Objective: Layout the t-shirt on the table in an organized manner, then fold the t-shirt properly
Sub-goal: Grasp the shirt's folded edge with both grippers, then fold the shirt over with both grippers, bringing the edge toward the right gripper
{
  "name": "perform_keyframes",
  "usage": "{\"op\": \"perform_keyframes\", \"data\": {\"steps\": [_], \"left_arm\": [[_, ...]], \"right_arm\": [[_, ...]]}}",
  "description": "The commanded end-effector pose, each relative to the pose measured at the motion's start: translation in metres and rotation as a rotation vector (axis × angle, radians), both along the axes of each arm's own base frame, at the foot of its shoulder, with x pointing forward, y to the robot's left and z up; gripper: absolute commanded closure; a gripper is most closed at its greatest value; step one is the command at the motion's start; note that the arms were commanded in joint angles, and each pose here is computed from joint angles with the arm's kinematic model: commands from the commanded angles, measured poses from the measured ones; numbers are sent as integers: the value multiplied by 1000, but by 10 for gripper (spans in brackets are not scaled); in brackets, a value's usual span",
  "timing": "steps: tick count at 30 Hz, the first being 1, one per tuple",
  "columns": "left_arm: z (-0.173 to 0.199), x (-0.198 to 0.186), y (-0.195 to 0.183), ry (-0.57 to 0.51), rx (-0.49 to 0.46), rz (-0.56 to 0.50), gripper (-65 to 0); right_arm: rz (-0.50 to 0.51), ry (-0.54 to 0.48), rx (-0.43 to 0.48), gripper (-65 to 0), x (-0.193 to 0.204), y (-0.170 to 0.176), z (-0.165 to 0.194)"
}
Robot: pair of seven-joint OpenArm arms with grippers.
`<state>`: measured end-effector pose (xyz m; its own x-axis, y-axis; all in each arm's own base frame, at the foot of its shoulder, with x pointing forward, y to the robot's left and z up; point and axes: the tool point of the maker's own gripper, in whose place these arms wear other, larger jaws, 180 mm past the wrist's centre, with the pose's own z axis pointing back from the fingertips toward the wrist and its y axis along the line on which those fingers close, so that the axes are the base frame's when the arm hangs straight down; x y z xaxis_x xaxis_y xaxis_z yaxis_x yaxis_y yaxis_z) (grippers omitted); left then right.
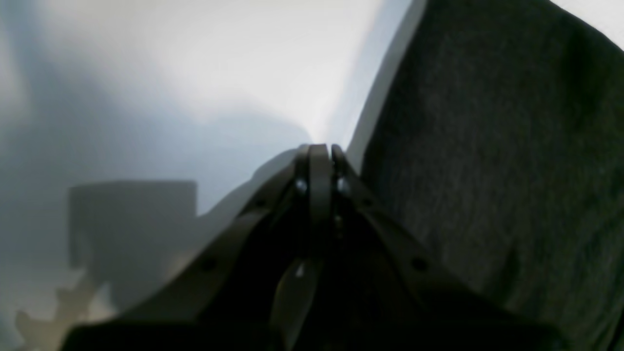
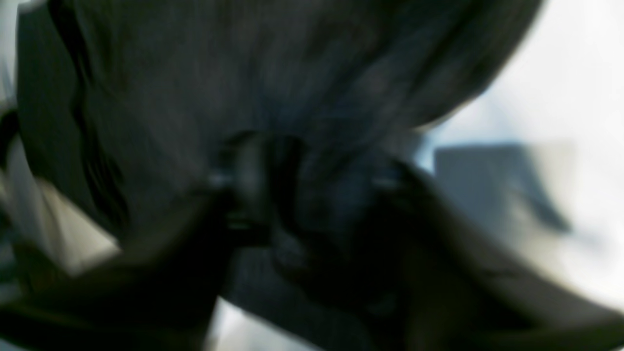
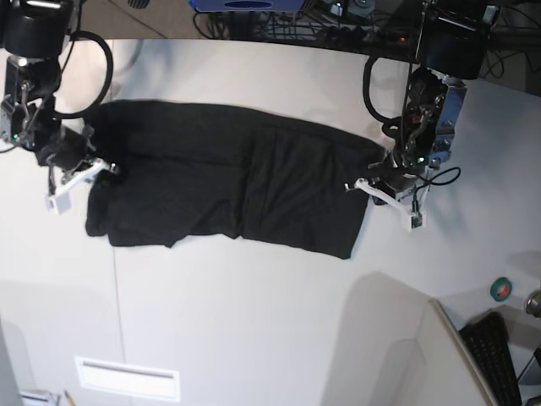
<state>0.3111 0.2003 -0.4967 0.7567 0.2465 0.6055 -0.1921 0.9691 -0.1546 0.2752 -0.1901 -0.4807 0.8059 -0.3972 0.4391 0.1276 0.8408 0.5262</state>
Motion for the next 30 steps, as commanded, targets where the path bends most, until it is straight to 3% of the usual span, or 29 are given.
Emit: {"op": "perform_keyframes", "data": {"steps": [1,7,11,16,23,27,30], "left_arm": [[-14,-20,0,98,-7,-1,0],[-18,-26,-5,110,-16,-3,0],[-22,-27,-38,123,-13,-114,0],[-24,-25,-79,123,-54,-179,0],[-18,-18,-119,110,-98,-232,0],[-16,-16,-132,105,-102,-271,0],[-12,-14,-149,96,-123,-292,0]], "right_arm": [[-30,-44,-12,-18,11,-14,9],[-34,-24,-62,0,5,-38,5],[-13,-50,-92,0,8,-39,13],[86,-79,-285,0,14,-45,26],[173,-171,-481,0,19,-28,59],[190,-225,-517,0,24,-6,75],[274,-219,-528,0,22,18,75]]}}
